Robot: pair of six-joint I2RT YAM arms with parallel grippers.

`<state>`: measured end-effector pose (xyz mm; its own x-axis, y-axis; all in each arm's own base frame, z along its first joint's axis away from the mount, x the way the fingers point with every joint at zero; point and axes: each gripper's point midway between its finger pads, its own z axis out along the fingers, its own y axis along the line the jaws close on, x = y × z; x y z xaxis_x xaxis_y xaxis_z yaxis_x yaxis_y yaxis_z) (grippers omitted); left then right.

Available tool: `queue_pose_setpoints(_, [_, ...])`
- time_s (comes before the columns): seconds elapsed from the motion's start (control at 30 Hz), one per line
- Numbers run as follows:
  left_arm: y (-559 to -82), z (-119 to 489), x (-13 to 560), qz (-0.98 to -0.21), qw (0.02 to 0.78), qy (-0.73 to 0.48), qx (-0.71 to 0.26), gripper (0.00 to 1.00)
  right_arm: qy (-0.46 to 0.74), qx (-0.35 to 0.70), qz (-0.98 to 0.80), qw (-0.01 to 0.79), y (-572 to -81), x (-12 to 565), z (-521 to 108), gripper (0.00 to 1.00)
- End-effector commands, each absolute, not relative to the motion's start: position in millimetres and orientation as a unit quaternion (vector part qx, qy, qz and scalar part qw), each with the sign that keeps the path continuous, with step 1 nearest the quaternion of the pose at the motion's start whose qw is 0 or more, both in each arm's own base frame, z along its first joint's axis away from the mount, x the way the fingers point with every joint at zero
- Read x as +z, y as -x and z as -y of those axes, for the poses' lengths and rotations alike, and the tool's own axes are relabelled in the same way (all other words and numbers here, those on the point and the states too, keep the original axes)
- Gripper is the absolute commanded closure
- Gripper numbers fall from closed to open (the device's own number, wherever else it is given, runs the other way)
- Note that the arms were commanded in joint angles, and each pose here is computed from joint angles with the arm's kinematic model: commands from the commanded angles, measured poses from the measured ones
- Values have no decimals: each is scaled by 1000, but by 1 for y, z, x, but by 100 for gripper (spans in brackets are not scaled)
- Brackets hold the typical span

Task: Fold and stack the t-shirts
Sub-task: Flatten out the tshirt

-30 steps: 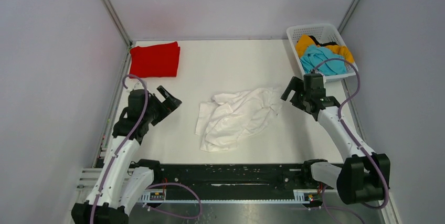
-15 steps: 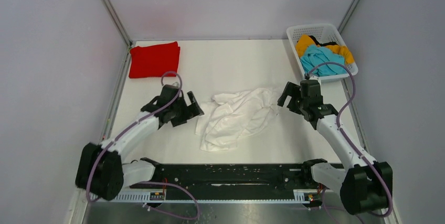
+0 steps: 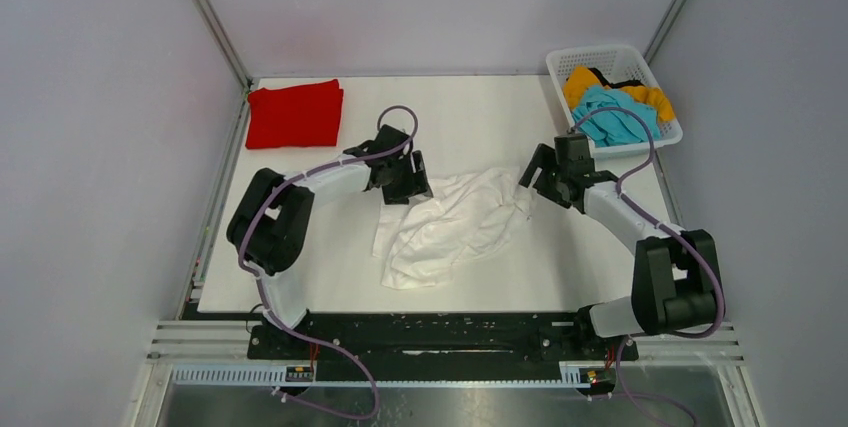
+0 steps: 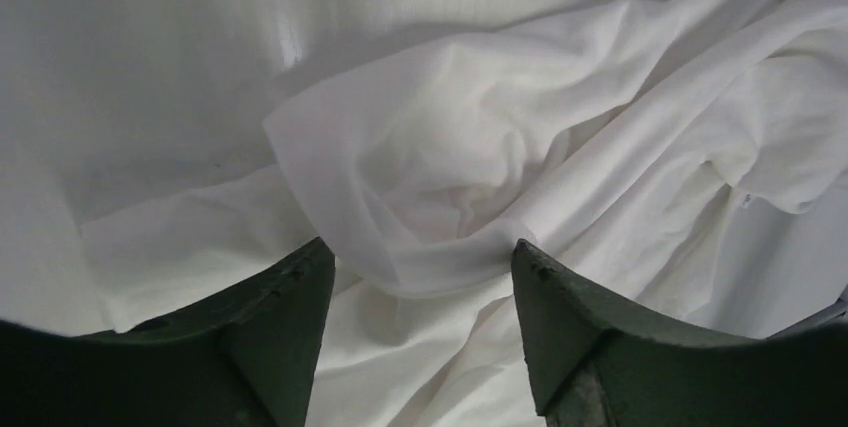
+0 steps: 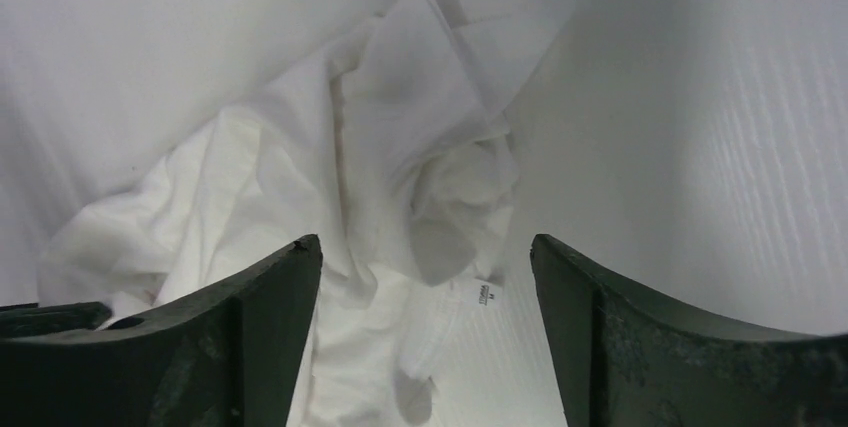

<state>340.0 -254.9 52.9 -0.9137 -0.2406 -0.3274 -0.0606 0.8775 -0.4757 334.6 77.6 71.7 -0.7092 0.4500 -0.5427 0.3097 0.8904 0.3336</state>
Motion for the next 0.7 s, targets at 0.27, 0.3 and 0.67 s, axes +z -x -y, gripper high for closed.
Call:
queue_pose_setpoints(0.27, [-373,271,82,-945,230,57,-226,100,-205,179,-906,325,-388,84,-114,83])
queue_pose_setpoints(0.3, [-374,271,99,-939,247,53,-234,100,-201,181,-904,332,-390,91,-114,91])
queue_pose_setpoints(0.67, [-328,231,343,-807,490,-4,-329,100,-75,286,-799,524,-326,301,-122,100])
